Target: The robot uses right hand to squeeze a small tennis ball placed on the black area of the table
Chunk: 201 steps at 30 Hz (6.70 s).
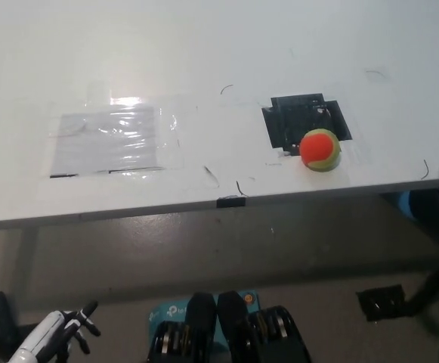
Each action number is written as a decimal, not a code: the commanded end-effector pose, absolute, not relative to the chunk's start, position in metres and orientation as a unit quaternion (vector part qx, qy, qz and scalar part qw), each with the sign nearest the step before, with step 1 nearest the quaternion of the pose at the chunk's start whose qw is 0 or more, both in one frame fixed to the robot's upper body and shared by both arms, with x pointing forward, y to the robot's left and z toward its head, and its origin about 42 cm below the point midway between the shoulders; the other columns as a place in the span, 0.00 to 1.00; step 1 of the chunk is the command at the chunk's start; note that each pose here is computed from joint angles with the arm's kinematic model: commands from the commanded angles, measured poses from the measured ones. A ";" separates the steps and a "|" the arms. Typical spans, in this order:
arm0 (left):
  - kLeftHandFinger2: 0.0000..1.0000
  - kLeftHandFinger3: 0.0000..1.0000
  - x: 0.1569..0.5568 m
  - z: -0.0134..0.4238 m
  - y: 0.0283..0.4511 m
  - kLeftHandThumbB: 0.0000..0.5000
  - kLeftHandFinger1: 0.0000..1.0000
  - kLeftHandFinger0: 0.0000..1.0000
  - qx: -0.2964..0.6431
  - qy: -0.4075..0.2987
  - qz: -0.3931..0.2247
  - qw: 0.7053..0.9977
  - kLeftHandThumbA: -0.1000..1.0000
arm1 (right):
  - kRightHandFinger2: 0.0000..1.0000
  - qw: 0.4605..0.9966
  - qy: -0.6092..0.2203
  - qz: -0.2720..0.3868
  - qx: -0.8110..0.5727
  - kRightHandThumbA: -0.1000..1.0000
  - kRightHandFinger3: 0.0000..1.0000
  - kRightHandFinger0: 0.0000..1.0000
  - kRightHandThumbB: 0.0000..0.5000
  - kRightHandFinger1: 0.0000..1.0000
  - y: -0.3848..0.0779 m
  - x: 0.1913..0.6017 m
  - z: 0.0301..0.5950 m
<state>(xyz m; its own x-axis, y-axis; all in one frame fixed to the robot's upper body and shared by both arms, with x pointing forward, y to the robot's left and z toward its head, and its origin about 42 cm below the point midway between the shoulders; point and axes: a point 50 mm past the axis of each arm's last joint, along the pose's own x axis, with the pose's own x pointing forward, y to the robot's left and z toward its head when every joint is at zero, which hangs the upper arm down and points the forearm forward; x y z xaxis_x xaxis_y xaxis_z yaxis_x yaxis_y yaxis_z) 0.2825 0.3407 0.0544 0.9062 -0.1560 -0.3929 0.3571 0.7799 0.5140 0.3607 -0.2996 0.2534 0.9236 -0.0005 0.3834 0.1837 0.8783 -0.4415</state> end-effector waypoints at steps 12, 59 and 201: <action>0.33 0.47 0.293 0.068 0.344 0.93 0.11 0.14 0.309 0.146 -0.140 0.929 1.00 | 1.00 0.911 -0.163 0.070 -0.372 0.46 1.00 1.00 0.90 1.00 -0.216 0.435 0.333; 0.35 0.48 0.308 0.077 0.324 0.98 0.13 0.17 0.321 0.140 -0.174 0.920 1.00 | 0.35 0.883 -0.042 0.160 -0.439 0.00 1.00 0.00 0.00 0.01 -0.153 0.484 0.145; 0.39 0.56 0.291 0.069 0.327 0.96 0.14 0.15 0.318 0.144 -0.189 0.918 1.00 | 0.57 0.733 -0.105 0.045 -0.670 0.00 0.63 0.14 0.02 0.51 -0.179 0.536 0.209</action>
<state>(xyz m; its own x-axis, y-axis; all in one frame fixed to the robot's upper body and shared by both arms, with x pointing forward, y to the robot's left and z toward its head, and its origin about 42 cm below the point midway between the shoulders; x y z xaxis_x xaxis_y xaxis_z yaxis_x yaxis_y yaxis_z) 0.2871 0.3304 0.0570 0.8836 -0.2069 -0.4201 0.4180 0.7530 0.5082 0.5139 -0.1572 0.1764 0.9810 0.1916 0.0316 -0.0278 0.2996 -0.9537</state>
